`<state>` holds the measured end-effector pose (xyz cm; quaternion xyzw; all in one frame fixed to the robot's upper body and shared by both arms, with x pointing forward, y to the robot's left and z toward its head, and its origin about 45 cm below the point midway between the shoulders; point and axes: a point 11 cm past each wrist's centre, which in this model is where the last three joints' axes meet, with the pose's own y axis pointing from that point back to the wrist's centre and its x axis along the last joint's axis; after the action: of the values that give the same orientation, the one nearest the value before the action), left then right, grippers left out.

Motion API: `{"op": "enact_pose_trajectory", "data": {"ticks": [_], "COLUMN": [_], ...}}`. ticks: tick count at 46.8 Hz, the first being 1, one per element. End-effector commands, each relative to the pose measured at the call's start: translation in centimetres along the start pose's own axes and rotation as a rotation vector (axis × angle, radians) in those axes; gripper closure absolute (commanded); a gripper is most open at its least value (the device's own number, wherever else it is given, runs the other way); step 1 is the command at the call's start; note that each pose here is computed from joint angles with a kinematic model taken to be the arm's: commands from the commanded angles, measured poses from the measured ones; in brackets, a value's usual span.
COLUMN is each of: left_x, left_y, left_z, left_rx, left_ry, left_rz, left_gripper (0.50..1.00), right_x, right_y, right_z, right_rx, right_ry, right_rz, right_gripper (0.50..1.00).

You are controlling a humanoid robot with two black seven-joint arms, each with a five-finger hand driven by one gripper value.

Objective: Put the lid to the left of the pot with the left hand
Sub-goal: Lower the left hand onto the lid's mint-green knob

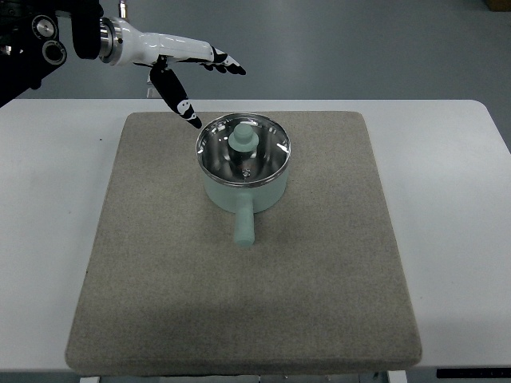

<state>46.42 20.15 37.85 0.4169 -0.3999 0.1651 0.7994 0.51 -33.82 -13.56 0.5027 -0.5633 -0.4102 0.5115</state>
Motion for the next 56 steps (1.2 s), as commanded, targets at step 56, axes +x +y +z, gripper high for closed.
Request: {"op": "enact_pose_trajectory", "data": {"ticks": [56], "left_x": [-4.1], "left_y": [-5.0], "left_z": [4.0], "left_rx": [-0.015], "left_ry": [-0.287], "left_rz": [-0.056], "left_gripper": [0.613], "right_x": [0.0], "right_y": [0.0], "right_z": [0.0], "right_rx": [0.000], "right_ry": [0.000], "right_rz": [-0.001], "right_gripper": [0.576]}}
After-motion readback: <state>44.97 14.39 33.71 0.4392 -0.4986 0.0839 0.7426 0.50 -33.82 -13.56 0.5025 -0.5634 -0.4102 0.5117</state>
